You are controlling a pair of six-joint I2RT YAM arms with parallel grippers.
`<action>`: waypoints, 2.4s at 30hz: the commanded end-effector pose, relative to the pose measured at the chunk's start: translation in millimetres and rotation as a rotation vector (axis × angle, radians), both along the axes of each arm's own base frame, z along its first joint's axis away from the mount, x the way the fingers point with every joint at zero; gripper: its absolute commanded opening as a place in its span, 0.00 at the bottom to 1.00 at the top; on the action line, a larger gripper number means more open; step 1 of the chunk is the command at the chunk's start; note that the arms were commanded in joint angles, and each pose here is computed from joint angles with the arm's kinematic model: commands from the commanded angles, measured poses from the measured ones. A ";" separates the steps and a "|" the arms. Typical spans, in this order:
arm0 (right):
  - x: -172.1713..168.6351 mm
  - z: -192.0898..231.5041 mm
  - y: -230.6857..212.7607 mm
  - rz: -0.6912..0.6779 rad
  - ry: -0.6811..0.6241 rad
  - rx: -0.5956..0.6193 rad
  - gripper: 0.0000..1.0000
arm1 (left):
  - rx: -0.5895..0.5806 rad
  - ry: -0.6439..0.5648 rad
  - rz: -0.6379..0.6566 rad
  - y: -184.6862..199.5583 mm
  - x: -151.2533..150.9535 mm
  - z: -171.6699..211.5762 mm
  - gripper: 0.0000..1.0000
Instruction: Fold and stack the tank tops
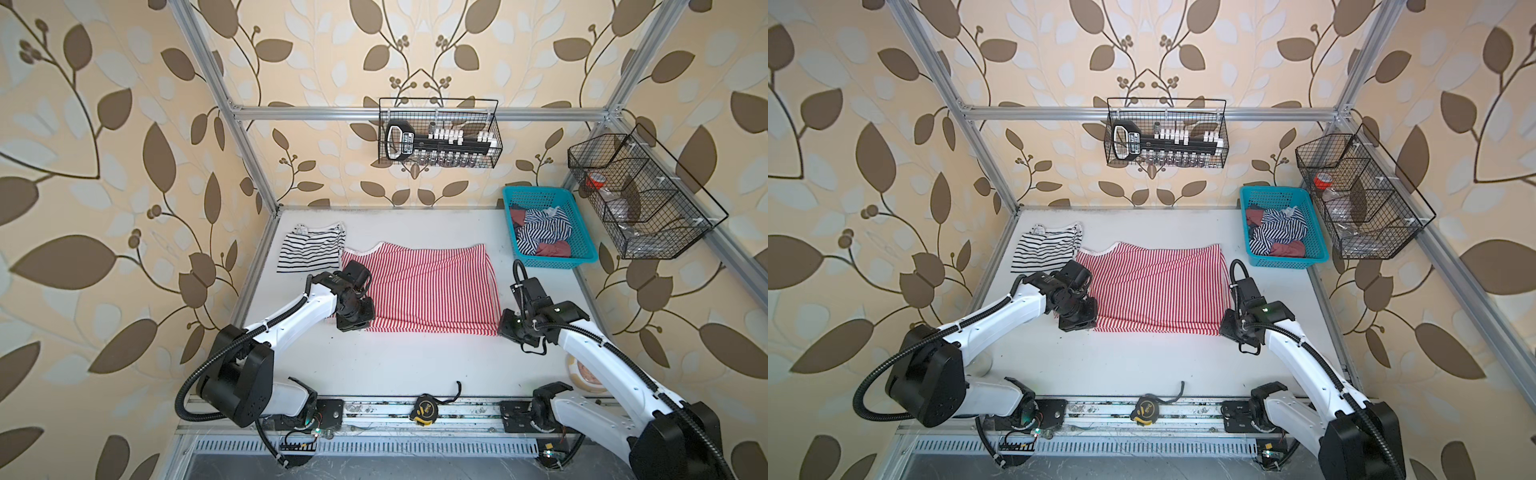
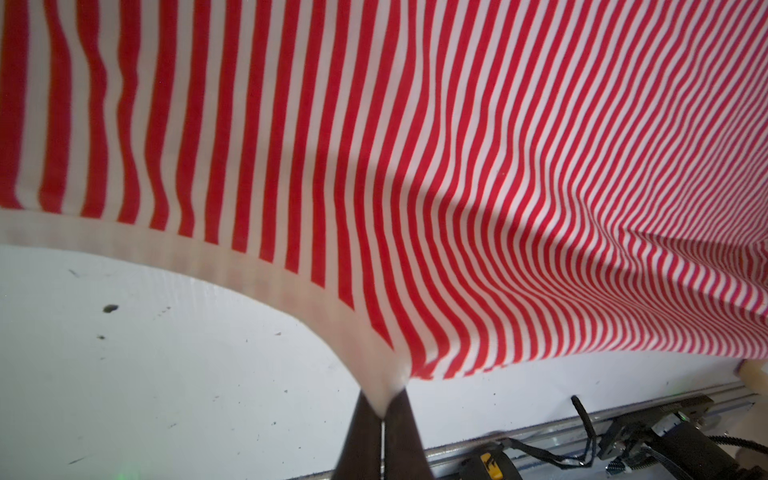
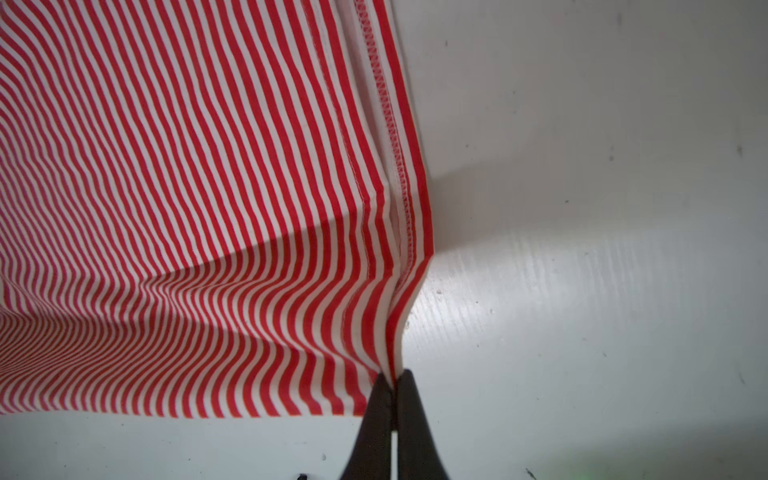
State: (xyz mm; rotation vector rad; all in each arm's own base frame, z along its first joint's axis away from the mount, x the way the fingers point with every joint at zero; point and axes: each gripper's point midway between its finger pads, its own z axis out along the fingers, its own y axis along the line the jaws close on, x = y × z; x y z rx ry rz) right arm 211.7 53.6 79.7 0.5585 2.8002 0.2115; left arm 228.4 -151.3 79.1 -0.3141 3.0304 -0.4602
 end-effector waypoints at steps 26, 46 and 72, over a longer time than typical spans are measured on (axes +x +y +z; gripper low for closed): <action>59.0 -18.4 -2.5 0.088 0.076 0.051 0.00 | 0.084 0.000 -0.052 -2.2 60.8 -5.6 0.00; 79.0 -23.0 -9.9 0.085 0.094 0.052 0.00 | 0.092 0.008 -0.063 -4.1 88.3 -11.4 0.00; 101.3 -43.1 -17.9 0.077 0.145 0.061 0.00 | 0.101 0.038 -0.066 -1.8 119.1 -32.6 0.00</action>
